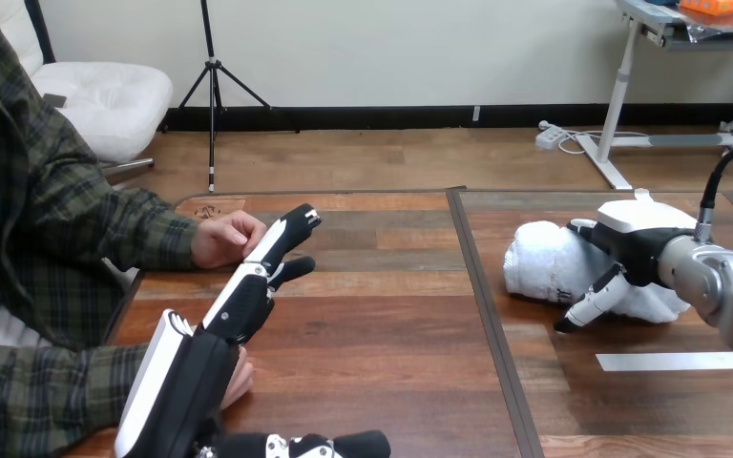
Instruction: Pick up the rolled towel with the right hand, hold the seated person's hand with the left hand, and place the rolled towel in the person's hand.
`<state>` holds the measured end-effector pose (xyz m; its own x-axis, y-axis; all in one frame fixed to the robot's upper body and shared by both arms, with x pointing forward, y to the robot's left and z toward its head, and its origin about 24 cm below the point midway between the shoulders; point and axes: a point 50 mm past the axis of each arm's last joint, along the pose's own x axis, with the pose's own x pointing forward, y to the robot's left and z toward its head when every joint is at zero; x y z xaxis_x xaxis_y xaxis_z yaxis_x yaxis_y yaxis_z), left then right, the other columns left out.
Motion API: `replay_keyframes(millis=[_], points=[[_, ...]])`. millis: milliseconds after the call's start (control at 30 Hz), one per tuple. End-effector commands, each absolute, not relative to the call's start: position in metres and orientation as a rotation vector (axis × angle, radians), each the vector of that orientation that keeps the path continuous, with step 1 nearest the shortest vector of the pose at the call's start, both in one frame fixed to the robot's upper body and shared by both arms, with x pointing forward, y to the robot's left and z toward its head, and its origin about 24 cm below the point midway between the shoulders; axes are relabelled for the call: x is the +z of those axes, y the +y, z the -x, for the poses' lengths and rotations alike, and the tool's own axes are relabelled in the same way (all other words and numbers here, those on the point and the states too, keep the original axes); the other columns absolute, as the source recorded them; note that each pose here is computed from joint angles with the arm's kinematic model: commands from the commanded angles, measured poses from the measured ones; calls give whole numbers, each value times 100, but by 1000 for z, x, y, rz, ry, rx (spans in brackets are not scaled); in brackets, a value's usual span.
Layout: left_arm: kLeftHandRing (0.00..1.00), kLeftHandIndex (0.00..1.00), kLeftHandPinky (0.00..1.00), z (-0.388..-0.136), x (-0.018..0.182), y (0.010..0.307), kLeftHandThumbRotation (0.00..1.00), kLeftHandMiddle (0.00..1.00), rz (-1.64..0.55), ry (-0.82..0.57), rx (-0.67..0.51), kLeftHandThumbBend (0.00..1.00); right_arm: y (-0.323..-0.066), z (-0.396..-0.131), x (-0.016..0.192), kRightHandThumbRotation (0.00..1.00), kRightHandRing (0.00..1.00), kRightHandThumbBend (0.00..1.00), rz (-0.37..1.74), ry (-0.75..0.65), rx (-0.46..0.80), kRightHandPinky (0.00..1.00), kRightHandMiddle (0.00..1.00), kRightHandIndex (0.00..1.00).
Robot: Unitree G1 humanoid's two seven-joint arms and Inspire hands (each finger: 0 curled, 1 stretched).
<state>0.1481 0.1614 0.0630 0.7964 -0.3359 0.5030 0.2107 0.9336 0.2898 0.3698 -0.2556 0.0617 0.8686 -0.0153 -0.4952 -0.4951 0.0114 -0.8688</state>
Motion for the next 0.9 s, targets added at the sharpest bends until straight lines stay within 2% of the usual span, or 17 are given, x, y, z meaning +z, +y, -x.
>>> replay_keyframes(millis=[0, 300, 500, 733, 867], points=[[94, 91, 86, -150, 79, 160, 23, 95, -232, -667, -311, 100, -240, -377, 67, 44, 94, 100, 1533, 341, 368, 96, 93, 96], [92, 90, 85, -147, 81, 161, 22, 94, -227, -685, -311, 100, -239, -370, 52, 43, 88, 100, 1568, 320, 356, 85, 88, 91], [92, 90, 84, -145, 83, 161, 22, 94, -228, -689, -312, 100, -240, -365, 44, 47, 84, 100, 1546, 319, 342, 80, 85, 86], [91, 90, 82, -143, 85, 161, 22, 94, -233, -697, -315, 100, -240, -363, 39, 40, 74, 100, 1497, 318, 326, 69, 76, 77], [90, 90, 81, -142, 86, 162, 21, 94, -241, -707, -314, 100, -240, -361, 37, 33, 65, 100, 1482, 302, 322, 61, 69, 71]])
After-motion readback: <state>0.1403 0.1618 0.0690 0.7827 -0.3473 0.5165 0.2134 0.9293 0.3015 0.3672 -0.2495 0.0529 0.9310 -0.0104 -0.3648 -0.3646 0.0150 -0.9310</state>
